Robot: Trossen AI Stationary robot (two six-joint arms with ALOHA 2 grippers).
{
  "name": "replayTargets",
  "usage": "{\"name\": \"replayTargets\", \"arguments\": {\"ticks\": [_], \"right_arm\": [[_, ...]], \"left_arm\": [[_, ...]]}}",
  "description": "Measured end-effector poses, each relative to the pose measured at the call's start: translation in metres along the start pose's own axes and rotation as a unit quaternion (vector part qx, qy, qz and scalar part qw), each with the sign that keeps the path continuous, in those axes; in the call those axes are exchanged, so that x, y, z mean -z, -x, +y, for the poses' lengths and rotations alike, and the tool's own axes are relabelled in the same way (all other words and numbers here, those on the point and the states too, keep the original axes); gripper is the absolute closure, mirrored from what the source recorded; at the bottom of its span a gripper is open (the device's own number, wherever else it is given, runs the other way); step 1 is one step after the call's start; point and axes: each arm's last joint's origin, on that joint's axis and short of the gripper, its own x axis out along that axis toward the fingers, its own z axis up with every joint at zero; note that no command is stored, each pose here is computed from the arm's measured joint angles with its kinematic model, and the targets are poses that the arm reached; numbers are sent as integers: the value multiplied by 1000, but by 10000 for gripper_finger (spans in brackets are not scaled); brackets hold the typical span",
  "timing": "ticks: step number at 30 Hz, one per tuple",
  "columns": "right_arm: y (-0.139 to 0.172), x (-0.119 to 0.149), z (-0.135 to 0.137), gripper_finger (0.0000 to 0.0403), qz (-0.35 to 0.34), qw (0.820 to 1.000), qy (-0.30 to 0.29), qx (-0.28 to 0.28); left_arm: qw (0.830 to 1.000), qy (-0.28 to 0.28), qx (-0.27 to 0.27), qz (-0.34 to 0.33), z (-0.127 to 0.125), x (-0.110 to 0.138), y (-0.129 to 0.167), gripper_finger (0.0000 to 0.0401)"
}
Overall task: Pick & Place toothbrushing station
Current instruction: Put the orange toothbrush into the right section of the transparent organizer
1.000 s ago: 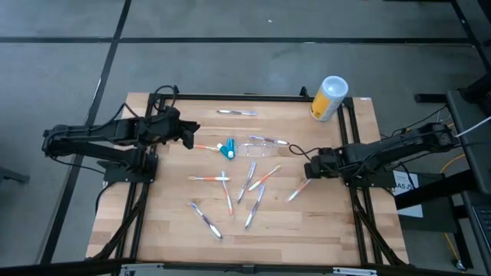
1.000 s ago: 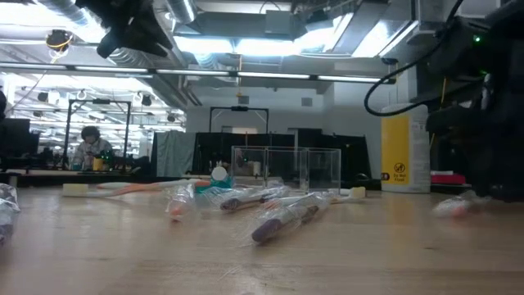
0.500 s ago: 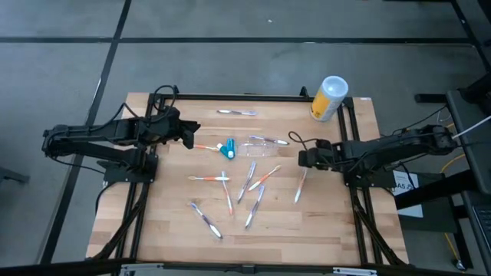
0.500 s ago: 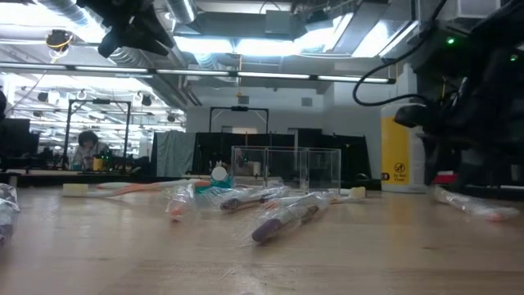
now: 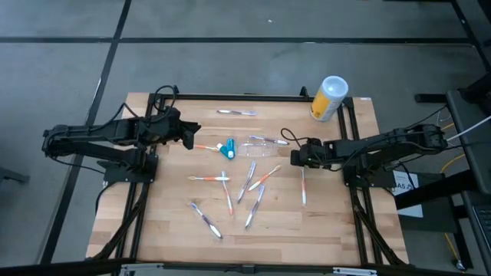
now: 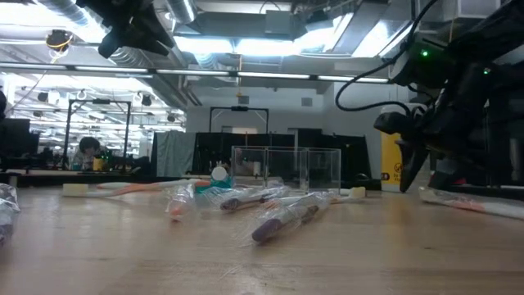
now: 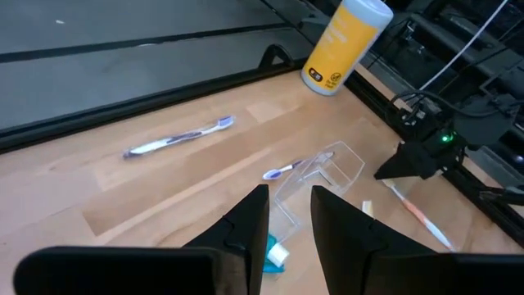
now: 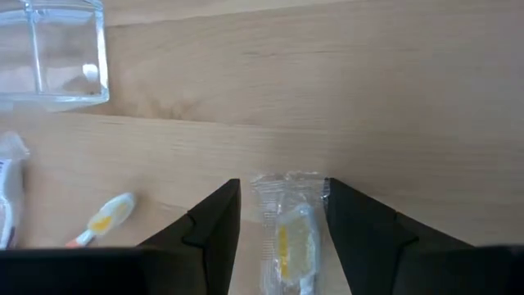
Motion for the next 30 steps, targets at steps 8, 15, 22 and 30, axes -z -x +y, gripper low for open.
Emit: {"name": "replayTargets", "arguments": {"ticks": [8, 15, 22, 30], "right_arm": [[0, 0, -1, 254, -2, 1000, -3, 2], [-1, 0, -2, 351, -9, 1000, 7, 5], [-2, -1, 1, 387, -18, 1000, 11, -9], [0, -2, 11, 359, -44, 996, 44, -59]], "left_arm": [[1000, 2, 0, 0, 0, 0, 0, 313], [1000, 1, 0, 0, 0, 0, 0, 313], [1000, 2, 0, 0, 0, 0, 0, 313], [1000, 4, 1, 0, 0, 0, 0, 313]]}}
